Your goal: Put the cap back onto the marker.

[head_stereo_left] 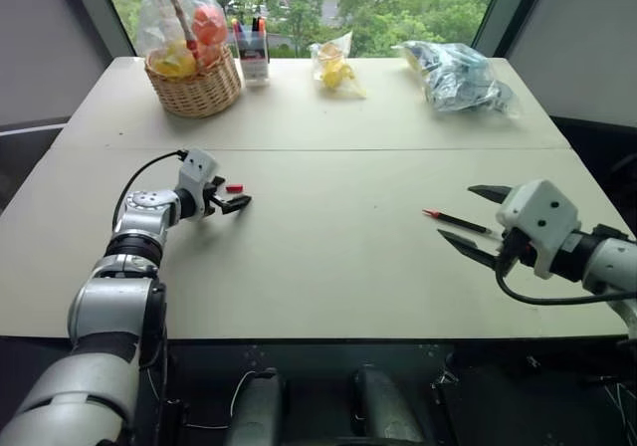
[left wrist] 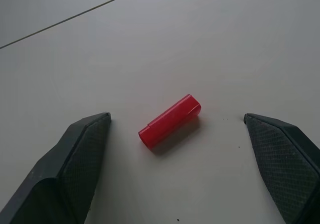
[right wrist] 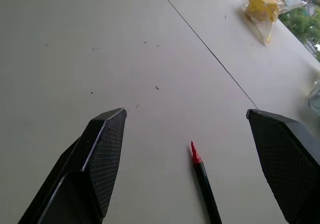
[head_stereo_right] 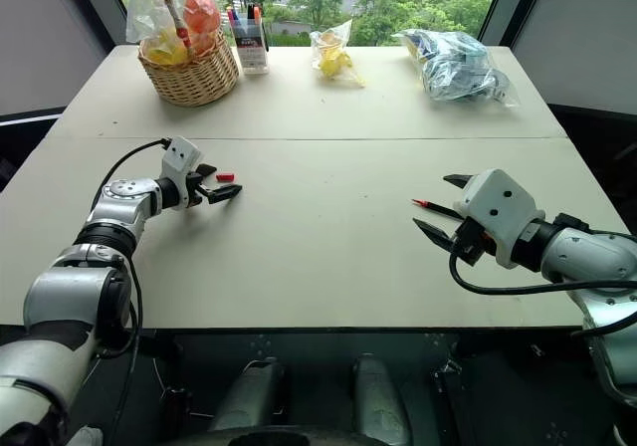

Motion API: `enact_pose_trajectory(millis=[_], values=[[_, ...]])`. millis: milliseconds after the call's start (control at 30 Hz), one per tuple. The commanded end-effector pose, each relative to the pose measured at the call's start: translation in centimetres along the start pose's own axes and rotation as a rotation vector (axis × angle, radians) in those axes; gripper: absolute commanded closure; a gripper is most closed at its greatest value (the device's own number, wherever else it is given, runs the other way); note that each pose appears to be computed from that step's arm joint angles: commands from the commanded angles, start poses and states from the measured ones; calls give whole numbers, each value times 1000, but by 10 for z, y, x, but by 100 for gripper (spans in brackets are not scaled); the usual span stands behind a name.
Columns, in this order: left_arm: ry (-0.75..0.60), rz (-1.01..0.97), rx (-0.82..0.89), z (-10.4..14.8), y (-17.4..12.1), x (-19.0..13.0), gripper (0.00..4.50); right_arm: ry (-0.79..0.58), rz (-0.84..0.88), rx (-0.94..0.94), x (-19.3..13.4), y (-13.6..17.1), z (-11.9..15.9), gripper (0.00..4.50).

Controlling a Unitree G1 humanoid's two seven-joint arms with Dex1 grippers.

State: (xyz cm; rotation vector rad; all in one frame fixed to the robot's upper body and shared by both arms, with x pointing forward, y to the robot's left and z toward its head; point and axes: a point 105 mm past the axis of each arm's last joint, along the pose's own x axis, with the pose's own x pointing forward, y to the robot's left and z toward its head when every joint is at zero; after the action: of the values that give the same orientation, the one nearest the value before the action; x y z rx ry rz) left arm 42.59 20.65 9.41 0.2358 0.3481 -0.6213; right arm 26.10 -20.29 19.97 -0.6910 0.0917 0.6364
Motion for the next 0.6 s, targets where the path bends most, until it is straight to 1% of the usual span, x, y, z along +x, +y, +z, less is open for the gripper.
enact_pose_trajectory(millis=[33,67,133,467,600], values=[[101,-96,-37,-31,-24,10,61,-14,-26,-53,-6,-7,10,52],[99,-99,-37,-31,-26,11,92,-12,-25,-55,-6,-8,10,52],[98,-103,-37,-31,-28,13,185,-10,-24,-59,-7,-9,10,52],[79,-125,-17,-26,-36,19,185,2,-29,-66,-10,-12,10,52],[76,-184,19,-25,-45,20,185,7,-17,-69,-10,-11,10,52]])
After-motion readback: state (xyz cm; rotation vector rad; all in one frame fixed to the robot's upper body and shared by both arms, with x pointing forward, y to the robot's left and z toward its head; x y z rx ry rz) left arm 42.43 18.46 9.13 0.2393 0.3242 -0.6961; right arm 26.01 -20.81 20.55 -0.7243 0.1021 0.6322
